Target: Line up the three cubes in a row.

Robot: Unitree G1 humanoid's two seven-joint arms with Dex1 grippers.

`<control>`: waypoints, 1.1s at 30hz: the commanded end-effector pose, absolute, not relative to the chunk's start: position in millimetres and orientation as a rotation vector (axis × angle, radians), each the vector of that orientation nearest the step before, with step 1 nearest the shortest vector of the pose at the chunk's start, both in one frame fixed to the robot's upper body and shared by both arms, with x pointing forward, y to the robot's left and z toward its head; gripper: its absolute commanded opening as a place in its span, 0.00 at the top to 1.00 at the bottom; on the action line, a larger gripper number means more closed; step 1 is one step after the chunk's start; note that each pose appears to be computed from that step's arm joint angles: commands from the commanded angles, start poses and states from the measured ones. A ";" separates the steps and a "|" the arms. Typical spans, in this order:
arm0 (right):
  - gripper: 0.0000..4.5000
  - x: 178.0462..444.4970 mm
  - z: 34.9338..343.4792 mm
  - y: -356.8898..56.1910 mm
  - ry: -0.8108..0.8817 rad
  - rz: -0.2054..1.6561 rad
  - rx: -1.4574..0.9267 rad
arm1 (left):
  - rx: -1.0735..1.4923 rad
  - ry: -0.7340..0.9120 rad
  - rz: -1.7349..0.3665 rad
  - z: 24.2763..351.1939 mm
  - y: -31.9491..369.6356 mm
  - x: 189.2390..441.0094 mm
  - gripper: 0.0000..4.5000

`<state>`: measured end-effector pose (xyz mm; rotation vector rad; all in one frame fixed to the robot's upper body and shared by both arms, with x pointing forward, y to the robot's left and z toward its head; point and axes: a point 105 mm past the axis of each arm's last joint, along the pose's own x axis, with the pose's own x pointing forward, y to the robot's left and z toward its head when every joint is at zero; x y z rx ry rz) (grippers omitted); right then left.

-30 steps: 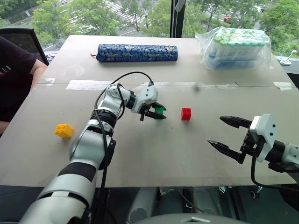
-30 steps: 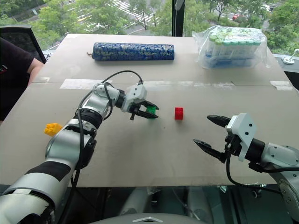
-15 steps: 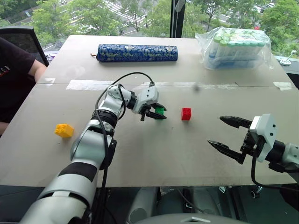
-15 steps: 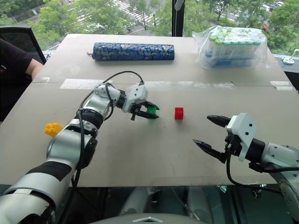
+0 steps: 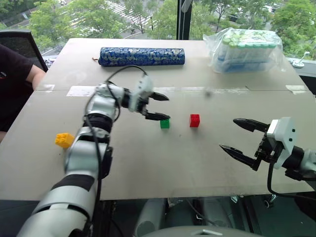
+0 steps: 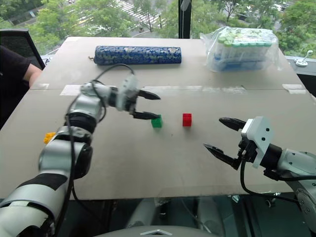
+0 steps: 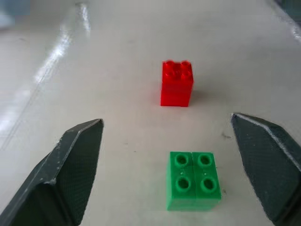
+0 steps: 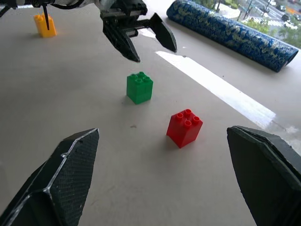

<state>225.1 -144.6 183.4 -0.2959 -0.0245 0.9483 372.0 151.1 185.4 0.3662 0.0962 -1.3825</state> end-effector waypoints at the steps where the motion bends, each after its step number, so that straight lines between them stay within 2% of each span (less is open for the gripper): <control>1: 0.00 223.5 194.2 -127.0 -0.087 1.043 -0.276 | 0.225 0.026 -1.225 220.0 181.3 350.4 0.02; 3: 0.00 225.3 196.1 -119.2 -0.099 1.090 -0.261 | 0.153 0.027 -1.066 226.0 201.9 339.7 0.02; 7: 0.00 230.1 196.3 -104.6 -0.107 1.190 -0.241 | 0.092 0.047 -0.500 218.2 272.8 321.4 0.02; 9: 0.00 232.7 196.1 -99.7 -0.108 1.233 -0.230 | 0.050 0.062 -0.277 211.7 300.7 302.2 0.02; 14: 0.00 236.2 197.5 -85.9 -0.114 1.339 -0.194 | 0.051 0.201 0.047 182.5 350.7 253.2 0.02; 19: 0.00 236.7 200.9 -77.1 -0.126 1.378 -0.193 | 0.061 0.306 0.156 166.2 370.1 235.4 0.02; 28: 0.00 236.9 200.0 -78.0 -0.127 1.348 -0.212 | 0.008 0.399 0.096 139.7 368.2 252.4 0.02; 31: 0.00 235.9 198.9 -78.5 -0.126 1.332 -0.216 | 0.020 0.423 0.079 131.1 370.1 255.7 0.20; 32: 0.00 235.2 198.2 -78.7 -0.124 1.328 -0.217 | 0.031 0.427 0.071 128.9 370.6 257.0 0.29; 33: 0.00 234.3 197.4 -79.1 -0.120 1.327 -0.218 | 0.040 0.430 0.067 127.4 371.4 257.9 0.42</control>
